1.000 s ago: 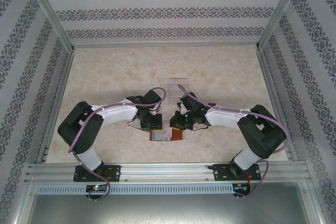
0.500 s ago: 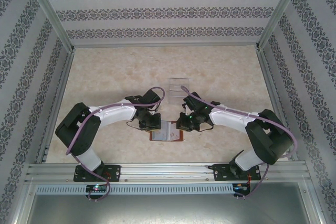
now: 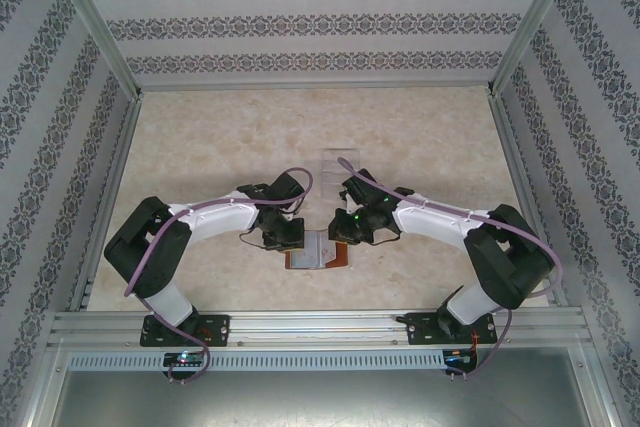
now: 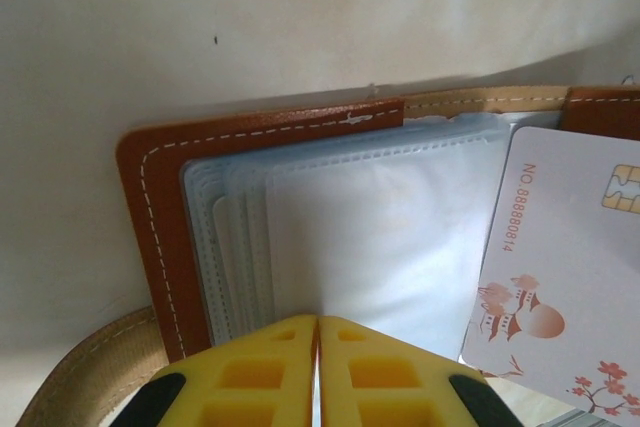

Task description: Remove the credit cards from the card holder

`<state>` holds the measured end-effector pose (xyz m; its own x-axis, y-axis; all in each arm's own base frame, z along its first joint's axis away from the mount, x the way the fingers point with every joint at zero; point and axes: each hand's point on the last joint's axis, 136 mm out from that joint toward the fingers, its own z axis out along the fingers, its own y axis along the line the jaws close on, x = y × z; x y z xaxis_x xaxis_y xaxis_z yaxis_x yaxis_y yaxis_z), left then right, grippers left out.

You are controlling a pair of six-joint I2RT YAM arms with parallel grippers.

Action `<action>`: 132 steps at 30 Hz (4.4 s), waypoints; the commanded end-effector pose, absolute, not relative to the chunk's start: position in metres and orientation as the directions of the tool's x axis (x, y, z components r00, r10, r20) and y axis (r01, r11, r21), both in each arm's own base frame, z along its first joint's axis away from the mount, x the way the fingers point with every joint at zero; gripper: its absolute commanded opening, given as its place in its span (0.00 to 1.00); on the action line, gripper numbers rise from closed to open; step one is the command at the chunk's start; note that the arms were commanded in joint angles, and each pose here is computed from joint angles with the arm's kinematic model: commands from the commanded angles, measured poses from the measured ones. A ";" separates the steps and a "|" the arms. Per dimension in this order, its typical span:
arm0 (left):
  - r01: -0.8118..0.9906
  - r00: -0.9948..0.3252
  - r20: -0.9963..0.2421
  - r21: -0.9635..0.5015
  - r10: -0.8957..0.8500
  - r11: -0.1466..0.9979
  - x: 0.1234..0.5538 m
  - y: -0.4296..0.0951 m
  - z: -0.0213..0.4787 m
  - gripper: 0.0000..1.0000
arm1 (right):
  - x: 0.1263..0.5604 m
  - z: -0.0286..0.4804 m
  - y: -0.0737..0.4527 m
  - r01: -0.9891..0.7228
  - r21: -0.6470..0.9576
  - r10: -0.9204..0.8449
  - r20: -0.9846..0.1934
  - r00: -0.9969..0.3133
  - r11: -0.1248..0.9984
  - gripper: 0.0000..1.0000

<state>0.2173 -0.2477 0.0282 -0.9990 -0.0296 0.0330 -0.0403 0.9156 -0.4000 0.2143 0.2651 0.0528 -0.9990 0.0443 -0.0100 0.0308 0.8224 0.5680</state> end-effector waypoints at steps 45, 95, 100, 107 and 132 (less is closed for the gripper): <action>-0.072 -0.967 -0.184 -0.464 -0.176 0.883 0.240 -0.201 0.085 0.18 | 0.263 0.144 0.227 -0.888 0.038 -0.783 -0.455 -0.424 0.458 0.00; -0.151 -0.958 -0.148 -0.465 -0.245 0.872 0.238 -0.170 0.078 0.18 | 0.352 0.071 0.237 -0.986 0.164 -0.993 -0.119 0.013 -0.033 0.03; -0.150 -0.957 -0.152 -0.468 -0.246 0.871 0.239 -0.170 0.081 0.18 | 0.363 0.084 0.235 -0.992 0.125 -0.993 -0.120 0.008 -0.023 0.16; -0.146 -0.957 -0.157 -0.471 -0.245 0.870 0.239 -0.170 0.085 0.19 | 0.388 0.108 0.232 -1.000 -0.015 -0.991 -0.135 -0.006 0.008 0.19; -0.146 -0.959 -0.143 -0.492 -0.245 0.858 0.240 -0.175 0.080 0.19 | 0.367 0.068 0.238 -0.998 0.061 -0.982 -0.185 -0.035 0.024 0.30</action>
